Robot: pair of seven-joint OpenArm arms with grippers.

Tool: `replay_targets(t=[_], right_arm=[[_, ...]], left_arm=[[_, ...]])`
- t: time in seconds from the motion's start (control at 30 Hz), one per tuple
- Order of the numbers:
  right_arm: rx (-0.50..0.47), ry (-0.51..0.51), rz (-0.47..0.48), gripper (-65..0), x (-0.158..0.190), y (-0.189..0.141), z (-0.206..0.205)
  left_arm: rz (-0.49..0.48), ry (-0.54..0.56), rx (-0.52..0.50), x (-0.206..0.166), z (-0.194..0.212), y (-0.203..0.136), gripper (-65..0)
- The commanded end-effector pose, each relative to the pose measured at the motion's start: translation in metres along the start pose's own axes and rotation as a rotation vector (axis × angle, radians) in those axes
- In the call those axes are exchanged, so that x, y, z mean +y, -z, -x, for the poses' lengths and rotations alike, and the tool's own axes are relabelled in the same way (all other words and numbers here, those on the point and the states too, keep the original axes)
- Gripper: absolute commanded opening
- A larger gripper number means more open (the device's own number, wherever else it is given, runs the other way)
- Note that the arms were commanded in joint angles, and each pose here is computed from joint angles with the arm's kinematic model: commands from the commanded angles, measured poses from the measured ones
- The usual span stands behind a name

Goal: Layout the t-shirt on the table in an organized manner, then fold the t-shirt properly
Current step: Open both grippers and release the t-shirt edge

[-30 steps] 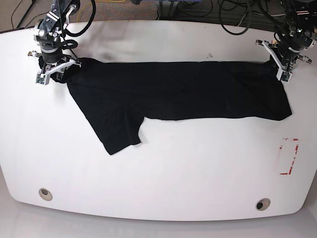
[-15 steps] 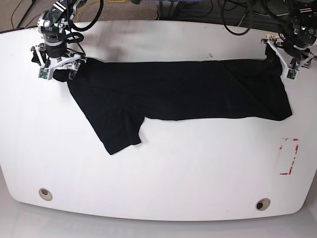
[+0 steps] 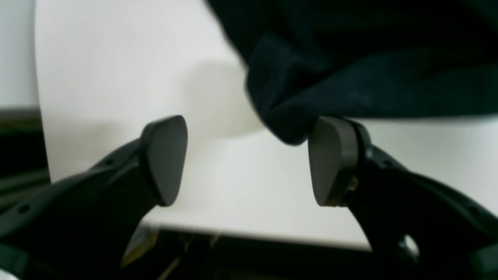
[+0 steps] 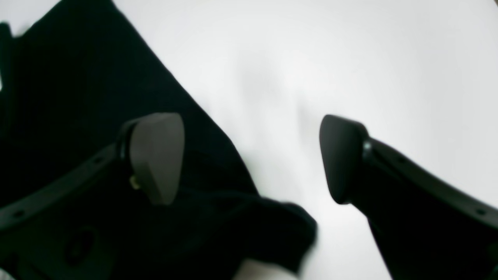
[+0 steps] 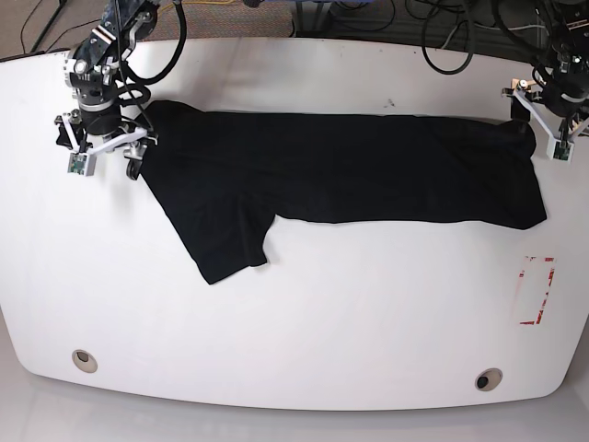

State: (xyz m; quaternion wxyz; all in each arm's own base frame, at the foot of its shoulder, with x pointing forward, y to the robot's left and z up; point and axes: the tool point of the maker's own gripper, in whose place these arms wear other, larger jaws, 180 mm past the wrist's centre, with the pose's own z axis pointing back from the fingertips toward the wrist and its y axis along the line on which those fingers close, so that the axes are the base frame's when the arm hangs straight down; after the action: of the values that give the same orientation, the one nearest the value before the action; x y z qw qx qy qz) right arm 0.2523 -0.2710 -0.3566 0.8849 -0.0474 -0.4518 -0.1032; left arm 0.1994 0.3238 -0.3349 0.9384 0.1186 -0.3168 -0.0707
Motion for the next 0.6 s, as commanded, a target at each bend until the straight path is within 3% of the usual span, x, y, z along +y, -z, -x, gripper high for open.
replay_targets(t=[0.0,0.27,0.57], right_arm=[[-0.010,-0.003,-0.013,-12.7,-0.003,0.010,-0.005],[0.058,0.004,-0.072,-12.7,0.011,0.028,0.015],[0.100,0.005,-0.107,-12.7,0.023,0.033,0.030]], left_arm=[[-0.027,0.012,-0.062,0.008,-0.021,-0.004,-19.3],[-0.046,0.000,-0.148,0.015,-0.054,-0.004,-19.3],[-0.050,-0.002,-0.173,0.016,-0.064,-0.005,-19.3]])
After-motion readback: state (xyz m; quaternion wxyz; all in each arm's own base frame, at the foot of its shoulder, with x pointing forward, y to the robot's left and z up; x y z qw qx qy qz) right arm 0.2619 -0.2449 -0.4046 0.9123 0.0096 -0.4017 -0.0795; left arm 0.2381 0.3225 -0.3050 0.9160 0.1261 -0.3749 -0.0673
